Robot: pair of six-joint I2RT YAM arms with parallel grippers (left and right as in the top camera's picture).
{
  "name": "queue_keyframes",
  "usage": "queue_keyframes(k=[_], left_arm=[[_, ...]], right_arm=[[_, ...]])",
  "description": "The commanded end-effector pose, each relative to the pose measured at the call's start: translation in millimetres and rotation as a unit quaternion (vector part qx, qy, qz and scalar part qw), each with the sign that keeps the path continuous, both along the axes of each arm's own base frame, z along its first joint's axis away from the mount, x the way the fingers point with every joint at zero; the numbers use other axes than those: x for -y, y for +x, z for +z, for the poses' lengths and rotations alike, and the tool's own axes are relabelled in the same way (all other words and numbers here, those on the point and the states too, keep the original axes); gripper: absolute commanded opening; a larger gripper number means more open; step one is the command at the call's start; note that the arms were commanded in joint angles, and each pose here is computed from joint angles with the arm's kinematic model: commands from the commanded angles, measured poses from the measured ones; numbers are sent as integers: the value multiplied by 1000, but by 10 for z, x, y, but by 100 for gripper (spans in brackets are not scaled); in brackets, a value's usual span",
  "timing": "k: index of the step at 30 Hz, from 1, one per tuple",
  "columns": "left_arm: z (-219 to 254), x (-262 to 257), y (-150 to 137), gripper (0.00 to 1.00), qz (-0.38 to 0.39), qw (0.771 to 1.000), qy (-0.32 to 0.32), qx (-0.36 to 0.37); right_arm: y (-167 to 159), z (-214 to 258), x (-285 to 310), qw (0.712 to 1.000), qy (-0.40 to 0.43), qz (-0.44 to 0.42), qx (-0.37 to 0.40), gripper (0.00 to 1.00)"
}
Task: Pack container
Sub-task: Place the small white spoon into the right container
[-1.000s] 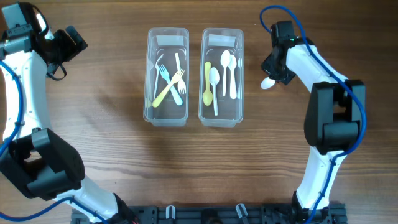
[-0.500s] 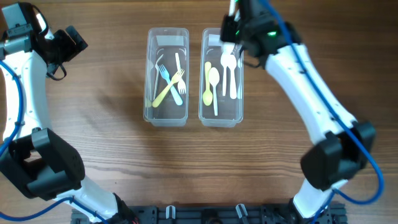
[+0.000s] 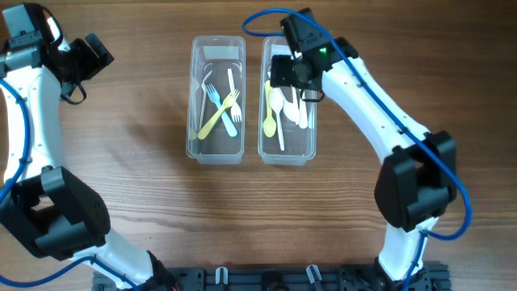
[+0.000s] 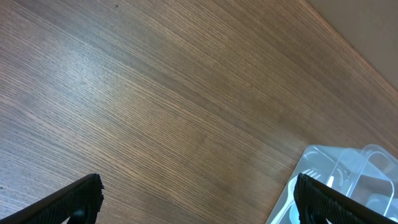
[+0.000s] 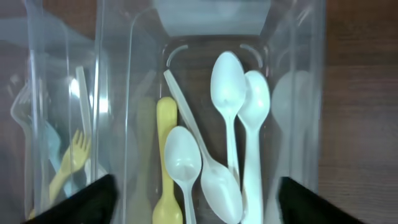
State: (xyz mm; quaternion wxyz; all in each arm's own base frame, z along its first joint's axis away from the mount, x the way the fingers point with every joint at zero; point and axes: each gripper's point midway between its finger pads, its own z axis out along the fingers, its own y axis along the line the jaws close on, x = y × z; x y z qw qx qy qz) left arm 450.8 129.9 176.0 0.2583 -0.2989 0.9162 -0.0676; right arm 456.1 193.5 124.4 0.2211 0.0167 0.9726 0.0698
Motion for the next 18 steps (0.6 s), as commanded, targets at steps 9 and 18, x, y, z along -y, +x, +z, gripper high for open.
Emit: queue_keyframes(k=[9,18], left_arm=[[161,-26,-2,100,5,1000,6,18],[161,-26,-2,100,5,1000,6,18]], right_arm=[[-137,2270,1682,956,-155,14,250,100],[-149,2189,1763,952,-191,48,233,100]])
